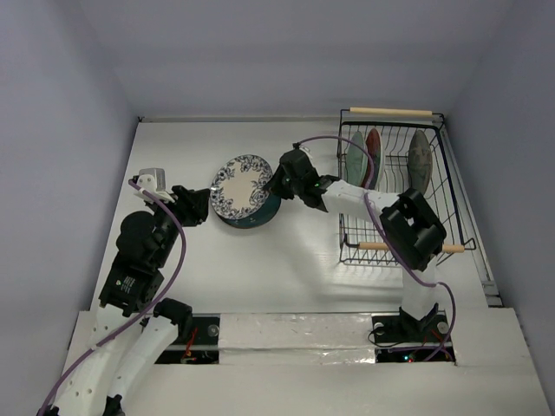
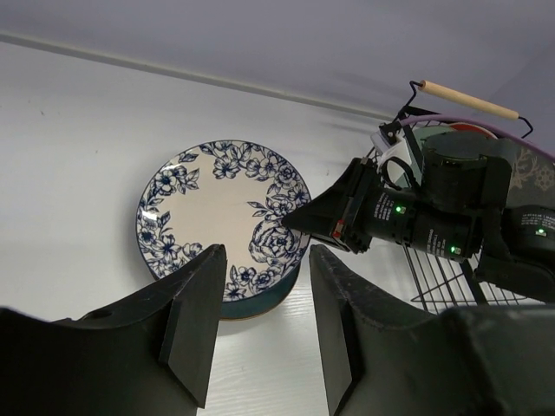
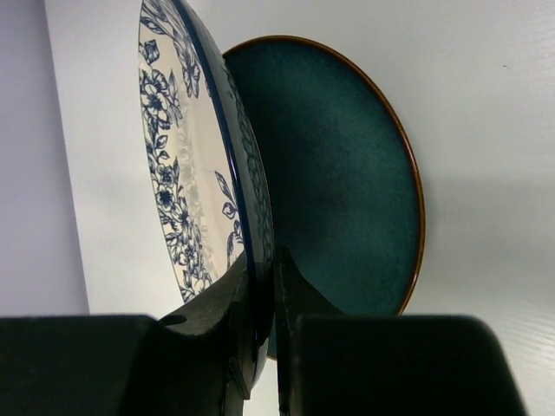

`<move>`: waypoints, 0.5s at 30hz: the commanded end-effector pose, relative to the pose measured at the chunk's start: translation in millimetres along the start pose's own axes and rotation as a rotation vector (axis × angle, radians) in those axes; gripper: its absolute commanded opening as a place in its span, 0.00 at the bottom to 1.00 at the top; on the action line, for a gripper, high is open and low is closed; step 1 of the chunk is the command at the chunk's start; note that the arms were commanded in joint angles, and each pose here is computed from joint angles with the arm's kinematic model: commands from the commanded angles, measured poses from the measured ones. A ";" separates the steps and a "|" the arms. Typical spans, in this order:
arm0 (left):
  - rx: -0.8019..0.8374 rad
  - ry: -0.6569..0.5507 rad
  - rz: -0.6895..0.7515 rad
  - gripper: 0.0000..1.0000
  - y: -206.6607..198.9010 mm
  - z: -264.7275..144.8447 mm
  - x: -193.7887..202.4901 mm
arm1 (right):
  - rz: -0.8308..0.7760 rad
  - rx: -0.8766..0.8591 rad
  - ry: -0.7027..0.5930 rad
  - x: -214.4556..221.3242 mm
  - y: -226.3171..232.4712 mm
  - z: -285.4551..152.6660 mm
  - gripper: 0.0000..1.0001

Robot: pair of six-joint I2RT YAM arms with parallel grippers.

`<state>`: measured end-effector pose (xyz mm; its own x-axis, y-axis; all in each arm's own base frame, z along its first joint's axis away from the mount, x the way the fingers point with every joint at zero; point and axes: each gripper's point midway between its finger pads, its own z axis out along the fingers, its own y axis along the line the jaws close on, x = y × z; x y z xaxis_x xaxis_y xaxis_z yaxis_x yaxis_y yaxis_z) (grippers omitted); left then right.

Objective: Unload the plates from the dish rack

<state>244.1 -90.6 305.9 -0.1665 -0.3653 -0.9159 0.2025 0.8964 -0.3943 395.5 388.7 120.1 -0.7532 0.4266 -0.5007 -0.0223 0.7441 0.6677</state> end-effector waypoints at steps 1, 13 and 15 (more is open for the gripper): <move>0.016 -0.033 -0.004 0.40 -3.8 0.4 -8.5 | 0.081 -0.208 -0.105 -29.5 56.4 -9.8 0.02; 0.024 -0.036 -0.006 0.41 -5.0 -0.7 -8.8 | 0.025 -0.065 -0.028 3.6 3.6 -4.2 0.58; 0.026 -0.037 -0.006 0.42 -5.4 -0.7 -9.1 | -0.030 -0.034 -0.024 3.1 -1.9 -4.9 0.67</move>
<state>243.8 -91.2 306.0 -0.1675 -0.3651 -0.9158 0.2057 0.8955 -0.3946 380.2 378.7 84.6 -0.7751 0.4358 -0.4575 0.0270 0.7463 0.6650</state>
